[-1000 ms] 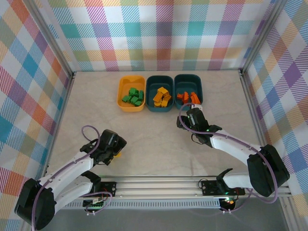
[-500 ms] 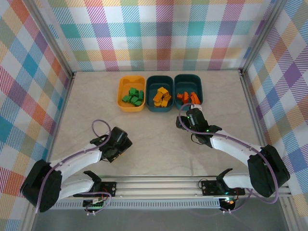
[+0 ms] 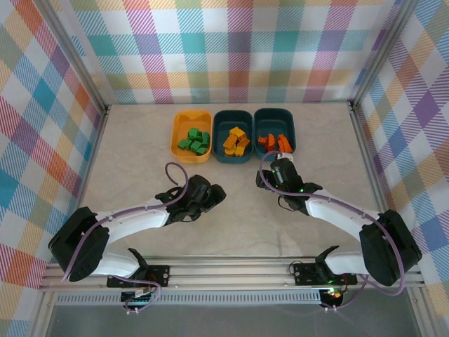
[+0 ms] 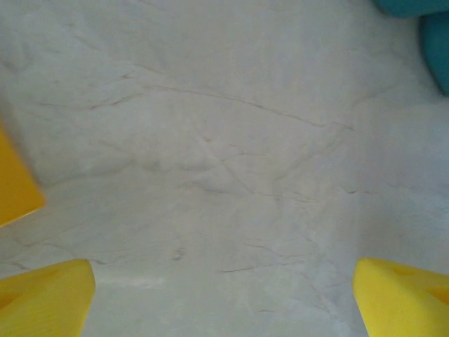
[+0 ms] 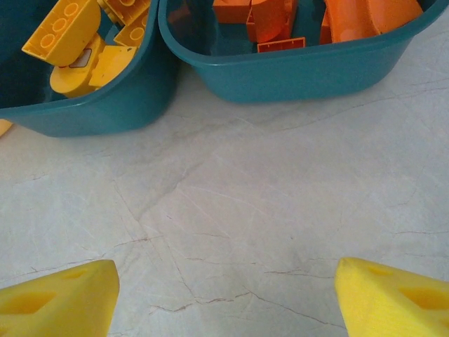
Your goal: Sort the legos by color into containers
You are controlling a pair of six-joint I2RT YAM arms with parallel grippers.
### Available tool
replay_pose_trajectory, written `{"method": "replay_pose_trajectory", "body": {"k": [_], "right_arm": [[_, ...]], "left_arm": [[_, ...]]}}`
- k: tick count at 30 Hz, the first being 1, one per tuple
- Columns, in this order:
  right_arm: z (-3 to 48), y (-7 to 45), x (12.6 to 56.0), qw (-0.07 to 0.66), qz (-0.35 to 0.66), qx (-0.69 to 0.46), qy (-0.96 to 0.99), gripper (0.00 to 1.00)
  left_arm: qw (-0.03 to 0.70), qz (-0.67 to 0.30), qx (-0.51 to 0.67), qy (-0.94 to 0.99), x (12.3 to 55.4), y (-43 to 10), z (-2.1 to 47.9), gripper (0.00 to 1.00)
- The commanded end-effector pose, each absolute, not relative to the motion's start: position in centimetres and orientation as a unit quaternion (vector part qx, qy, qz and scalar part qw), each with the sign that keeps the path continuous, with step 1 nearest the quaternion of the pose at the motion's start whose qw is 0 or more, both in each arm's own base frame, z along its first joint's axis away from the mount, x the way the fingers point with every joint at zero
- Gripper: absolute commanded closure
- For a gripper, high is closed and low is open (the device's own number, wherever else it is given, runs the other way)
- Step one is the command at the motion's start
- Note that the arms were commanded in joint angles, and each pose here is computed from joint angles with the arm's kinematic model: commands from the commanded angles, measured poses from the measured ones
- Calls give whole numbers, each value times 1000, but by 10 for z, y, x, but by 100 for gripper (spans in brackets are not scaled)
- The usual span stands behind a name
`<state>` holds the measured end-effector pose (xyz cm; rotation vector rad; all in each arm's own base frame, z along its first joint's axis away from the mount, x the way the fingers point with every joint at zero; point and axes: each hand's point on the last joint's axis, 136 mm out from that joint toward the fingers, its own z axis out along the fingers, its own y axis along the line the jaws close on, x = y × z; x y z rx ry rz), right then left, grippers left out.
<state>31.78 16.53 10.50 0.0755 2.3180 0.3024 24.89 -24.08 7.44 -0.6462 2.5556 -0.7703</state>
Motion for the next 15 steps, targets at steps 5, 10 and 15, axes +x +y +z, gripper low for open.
{"method": "replay_pose_trajectory", "body": {"k": [5,10,15], "right_arm": [[108,173,319,394,132,24,909,19],[106,177,320,388,134,21,912,20],[107,176,319,388,134,23,912,21]], "left_arm": [[236,-158,-221,933,245,-197,95,5],[196,-86,-260,942,234,-171,82,5],[157,-32,-268,950,232,-162,69,4]]}}
